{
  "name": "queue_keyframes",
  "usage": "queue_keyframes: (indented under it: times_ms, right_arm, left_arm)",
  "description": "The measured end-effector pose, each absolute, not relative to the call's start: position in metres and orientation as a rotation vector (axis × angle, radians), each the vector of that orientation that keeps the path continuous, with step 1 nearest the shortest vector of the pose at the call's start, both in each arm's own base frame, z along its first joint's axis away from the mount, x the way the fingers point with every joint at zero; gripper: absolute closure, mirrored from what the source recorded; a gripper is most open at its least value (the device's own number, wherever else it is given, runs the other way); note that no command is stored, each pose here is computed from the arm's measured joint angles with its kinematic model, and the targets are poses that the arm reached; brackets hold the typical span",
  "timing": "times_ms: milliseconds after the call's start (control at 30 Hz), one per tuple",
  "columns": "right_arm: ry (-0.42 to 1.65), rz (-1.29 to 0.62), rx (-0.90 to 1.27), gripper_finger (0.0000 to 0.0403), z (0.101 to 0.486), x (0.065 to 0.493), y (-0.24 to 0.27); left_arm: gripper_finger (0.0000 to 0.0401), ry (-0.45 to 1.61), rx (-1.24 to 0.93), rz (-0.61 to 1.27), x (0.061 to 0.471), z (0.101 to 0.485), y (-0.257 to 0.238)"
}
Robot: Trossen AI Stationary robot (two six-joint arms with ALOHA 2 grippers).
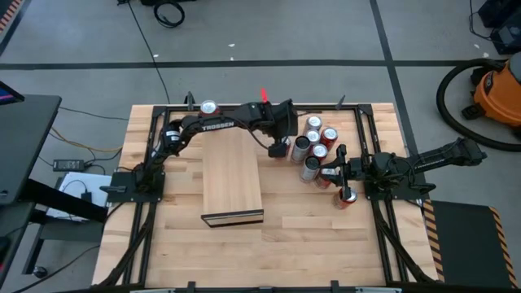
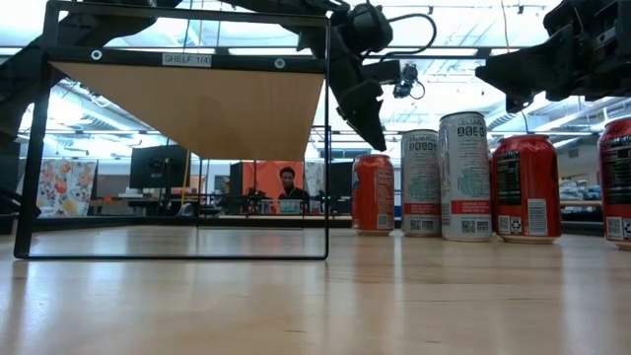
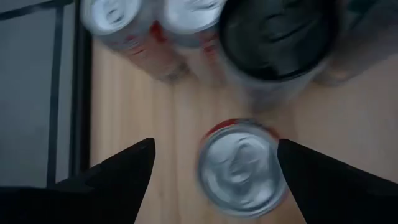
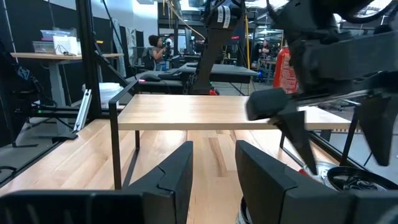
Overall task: Place canned beverage on shelf
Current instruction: Align the orange soda can with the other orange soda can on the shelf
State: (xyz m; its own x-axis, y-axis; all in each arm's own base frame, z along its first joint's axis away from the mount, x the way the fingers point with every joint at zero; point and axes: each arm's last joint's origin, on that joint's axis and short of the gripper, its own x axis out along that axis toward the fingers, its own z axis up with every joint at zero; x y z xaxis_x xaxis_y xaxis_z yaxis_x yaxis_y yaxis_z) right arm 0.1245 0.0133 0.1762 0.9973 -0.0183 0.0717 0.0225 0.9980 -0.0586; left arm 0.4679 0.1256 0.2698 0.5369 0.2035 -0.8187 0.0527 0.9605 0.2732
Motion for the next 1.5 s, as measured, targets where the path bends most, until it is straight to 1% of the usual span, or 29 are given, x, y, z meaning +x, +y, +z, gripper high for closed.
queue_keyframes:
  times_ms: [200, 333, 567, 733, 933, 1133, 1500]
  right_arm:
    - [-0.071, -0.02, -0.06, 0.0273, 0.176, 0.124, 0.013]
    - [-0.071, -0.02, -0.059, 0.0273, 0.176, 0.124, 0.013]
    - [-0.072, -0.021, -0.059, 0.0273, 0.176, 0.124, 0.013]
    - [-0.072, -0.021, -0.06, 0.0273, 0.176, 0.124, 0.013]
    - [-0.072, -0.021, -0.059, 0.0273, 0.176, 0.124, 0.013]
    - [-0.072, -0.021, -0.059, 0.0273, 0.176, 0.124, 0.013]
    - [-0.072, -0.02, -0.059, 0.0273, 0.176, 0.124, 0.013]
  left_arm:
    - [0.0045, 0.987, 0.225, 0.132, 0.471, 0.271, 0.116]
    - [0.0041, 1.027, 0.171, 0.139, 0.467, 0.271, 0.117]
    - [0.0004, 1.04, 0.157, 0.15, 0.464, 0.271, 0.122]
    - [0.0003, 1.038, 0.145, 0.159, 0.463, 0.269, 0.128]
    - [0.0003, 1.052, 0.047, 0.132, 0.459, 0.258, 0.137]
    - [0.0003, 1.015, 0.071, 0.125, 0.463, 0.259, 0.136]
    - [0.0003, 1.024, 0.072, 0.114, 0.463, 0.259, 0.133]
